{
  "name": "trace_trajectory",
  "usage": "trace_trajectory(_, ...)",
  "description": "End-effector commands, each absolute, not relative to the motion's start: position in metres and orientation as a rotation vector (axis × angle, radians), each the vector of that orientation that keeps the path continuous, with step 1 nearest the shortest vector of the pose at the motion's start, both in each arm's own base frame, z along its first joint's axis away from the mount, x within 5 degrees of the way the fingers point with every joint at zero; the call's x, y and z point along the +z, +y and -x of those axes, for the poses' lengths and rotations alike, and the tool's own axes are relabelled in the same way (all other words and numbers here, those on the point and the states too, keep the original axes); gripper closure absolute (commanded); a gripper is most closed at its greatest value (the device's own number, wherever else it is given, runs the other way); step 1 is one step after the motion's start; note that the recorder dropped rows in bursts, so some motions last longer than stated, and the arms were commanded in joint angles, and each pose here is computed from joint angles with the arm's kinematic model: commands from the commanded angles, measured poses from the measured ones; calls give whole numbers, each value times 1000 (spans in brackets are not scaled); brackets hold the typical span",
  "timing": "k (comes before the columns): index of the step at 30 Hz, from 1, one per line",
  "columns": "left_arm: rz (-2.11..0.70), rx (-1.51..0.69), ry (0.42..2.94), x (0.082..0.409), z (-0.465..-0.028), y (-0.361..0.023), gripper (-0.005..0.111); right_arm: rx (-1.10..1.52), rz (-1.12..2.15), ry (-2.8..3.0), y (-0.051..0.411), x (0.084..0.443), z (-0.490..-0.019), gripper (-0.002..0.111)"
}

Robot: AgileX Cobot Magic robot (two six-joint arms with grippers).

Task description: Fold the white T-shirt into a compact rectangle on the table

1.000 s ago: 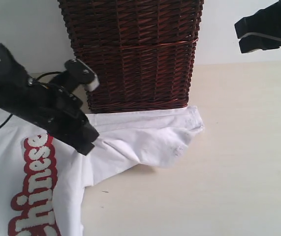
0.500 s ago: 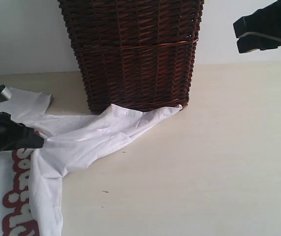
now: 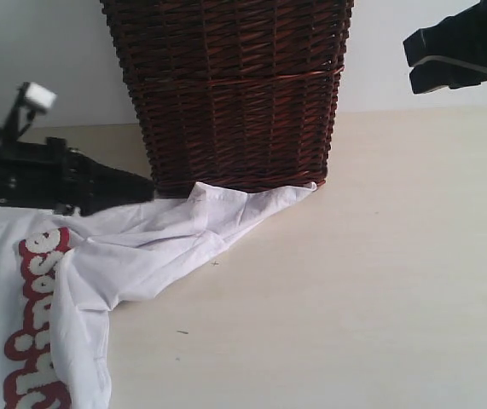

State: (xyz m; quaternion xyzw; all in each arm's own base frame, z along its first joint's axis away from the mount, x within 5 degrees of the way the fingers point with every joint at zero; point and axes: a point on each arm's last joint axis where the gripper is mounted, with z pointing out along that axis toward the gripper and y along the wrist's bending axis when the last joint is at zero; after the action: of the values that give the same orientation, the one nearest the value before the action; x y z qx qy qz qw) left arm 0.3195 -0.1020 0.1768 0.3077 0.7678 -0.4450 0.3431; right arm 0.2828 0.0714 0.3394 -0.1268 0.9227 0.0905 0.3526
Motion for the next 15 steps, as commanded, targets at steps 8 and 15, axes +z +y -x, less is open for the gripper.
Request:
trace_trajectory(8,-1261,-115,2095,138,-287,-215,54,233,336,2364,71,342,-281,66)
trace_trajectory(15,-1265,-53,2103,120,-286,-221,54,242,339,2372,72,342,-281,66)
